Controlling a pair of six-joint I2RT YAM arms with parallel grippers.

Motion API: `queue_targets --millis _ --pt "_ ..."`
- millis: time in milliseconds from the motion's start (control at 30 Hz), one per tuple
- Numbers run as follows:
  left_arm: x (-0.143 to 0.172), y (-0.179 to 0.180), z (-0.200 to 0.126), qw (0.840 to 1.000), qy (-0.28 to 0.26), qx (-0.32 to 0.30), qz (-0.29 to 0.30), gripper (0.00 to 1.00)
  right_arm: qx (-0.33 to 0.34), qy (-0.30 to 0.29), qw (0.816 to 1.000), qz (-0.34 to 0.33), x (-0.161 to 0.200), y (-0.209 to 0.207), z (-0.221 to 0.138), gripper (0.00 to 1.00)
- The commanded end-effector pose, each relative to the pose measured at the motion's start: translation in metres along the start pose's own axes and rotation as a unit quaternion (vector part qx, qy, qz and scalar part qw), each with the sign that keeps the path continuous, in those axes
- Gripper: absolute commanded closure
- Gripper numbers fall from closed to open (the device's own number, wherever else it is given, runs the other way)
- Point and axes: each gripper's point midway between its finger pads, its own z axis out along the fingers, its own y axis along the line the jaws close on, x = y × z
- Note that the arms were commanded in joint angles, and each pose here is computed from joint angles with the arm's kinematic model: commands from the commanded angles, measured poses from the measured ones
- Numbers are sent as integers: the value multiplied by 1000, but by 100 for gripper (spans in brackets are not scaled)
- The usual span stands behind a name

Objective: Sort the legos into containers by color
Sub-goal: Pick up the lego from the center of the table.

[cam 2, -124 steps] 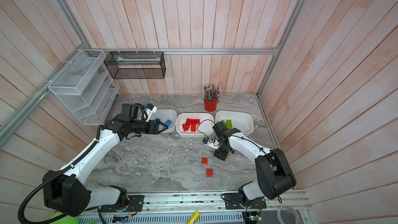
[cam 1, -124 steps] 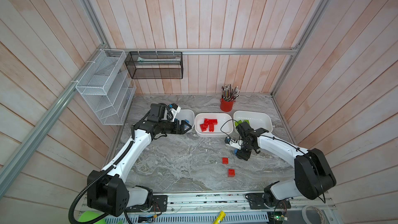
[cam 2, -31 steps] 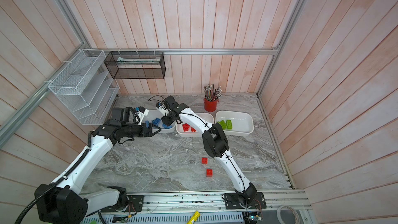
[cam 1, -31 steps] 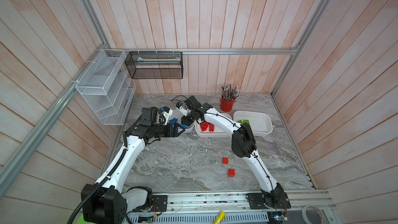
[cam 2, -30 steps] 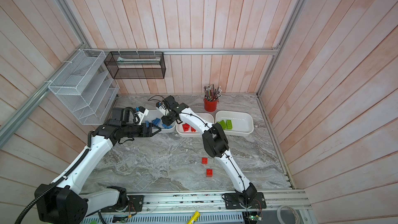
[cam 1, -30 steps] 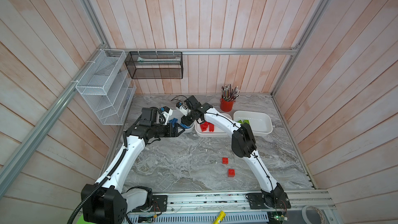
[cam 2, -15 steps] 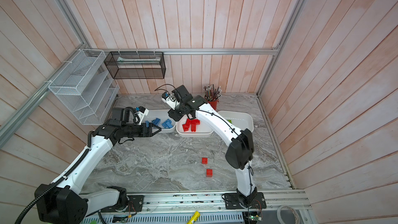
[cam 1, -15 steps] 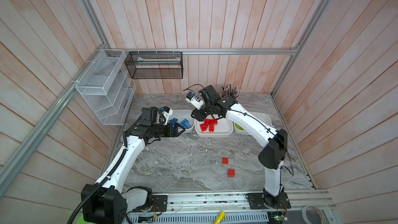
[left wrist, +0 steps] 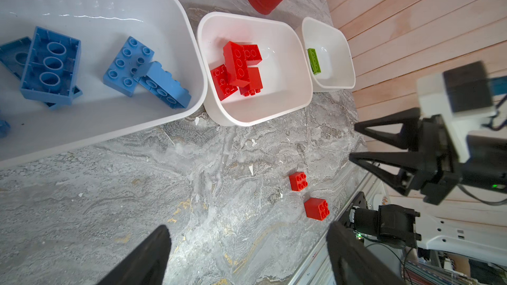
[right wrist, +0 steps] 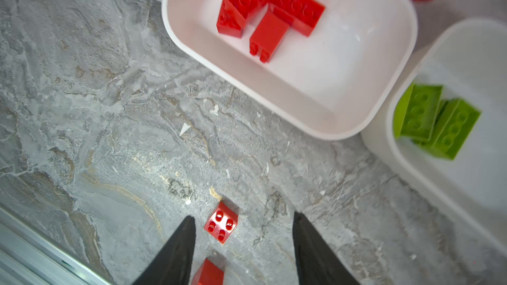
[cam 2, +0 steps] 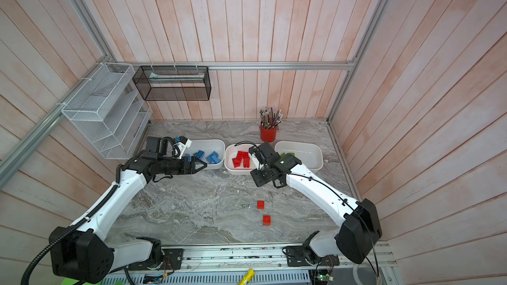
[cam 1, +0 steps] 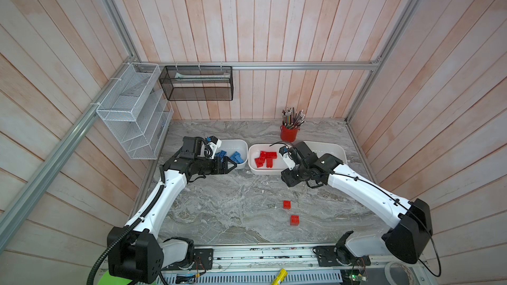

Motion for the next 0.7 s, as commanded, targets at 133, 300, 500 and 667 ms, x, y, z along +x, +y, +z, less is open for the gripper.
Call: queue_targets --millis 133,300,500,667 --pt "-7 -5 3 1000 -6 11 14 9 4 50 992 120 43 18 39 42" --pt "-4 -1 4 1000 -2 5 14 9 42 87 986 134 60 21 59 39" --pt "-1 2 7 1000 3 2 13 9 59 105 975 188 82 18 69 37" --pt "-1 3 9 1000 6 1 14 9 61 107 970 211 90 16 74 36"
